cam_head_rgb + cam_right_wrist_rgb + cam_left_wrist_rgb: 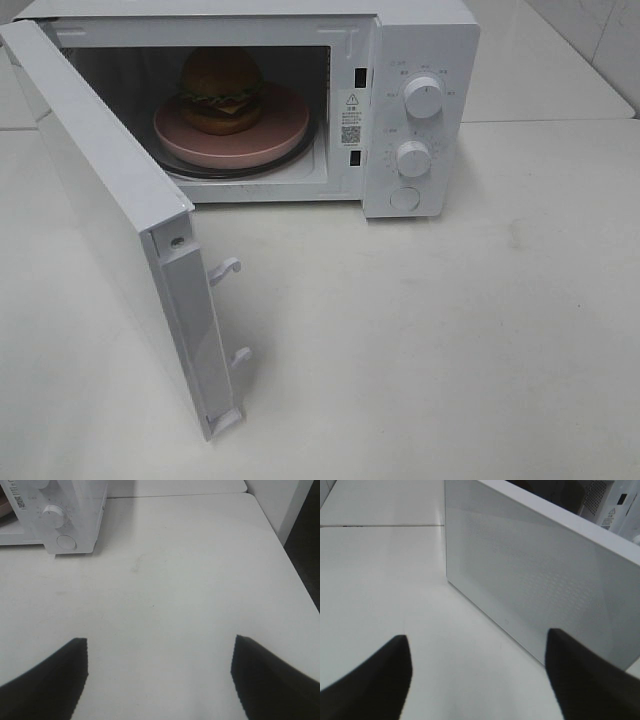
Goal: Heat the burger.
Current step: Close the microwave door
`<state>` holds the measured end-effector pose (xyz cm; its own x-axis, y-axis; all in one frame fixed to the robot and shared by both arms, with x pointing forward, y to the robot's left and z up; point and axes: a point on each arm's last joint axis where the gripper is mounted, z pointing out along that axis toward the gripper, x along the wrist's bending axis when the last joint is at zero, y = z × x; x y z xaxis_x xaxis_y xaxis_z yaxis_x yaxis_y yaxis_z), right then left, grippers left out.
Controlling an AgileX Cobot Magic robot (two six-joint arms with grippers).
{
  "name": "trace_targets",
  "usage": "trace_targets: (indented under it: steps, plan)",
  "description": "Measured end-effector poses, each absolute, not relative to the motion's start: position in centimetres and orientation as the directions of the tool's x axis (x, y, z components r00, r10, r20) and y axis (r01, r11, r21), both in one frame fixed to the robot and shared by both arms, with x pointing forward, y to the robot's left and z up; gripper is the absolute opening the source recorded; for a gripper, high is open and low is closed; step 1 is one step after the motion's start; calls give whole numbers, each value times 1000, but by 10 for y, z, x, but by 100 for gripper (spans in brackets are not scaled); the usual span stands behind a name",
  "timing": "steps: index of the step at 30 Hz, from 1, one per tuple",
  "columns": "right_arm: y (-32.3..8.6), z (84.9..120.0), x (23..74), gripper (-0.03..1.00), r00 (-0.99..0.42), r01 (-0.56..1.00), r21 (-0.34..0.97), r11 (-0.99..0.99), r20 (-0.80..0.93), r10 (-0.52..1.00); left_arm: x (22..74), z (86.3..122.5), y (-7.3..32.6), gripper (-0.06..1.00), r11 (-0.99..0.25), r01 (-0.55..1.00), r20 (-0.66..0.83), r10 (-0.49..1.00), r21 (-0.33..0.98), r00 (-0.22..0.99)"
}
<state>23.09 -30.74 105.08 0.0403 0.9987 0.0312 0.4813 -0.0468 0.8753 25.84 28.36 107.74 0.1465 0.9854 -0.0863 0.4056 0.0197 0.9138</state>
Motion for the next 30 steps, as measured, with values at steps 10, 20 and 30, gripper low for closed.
trace_targets:
  steps: [10,20,30]
  plan:
    - [-307,1051,231,77,40,481,875,-47,31,999,294,1085,287,1,37,402,-93,988,915,119]
    - [-307,1051,231,77,40,481,875,-47,31,999,334,1071,295,0,-1,308,-22,997,951,73]
    - [-307,1051,231,76,40,481,875,-47,31,999,353,1039,304,0,-7,220,10,1000,975,-11]
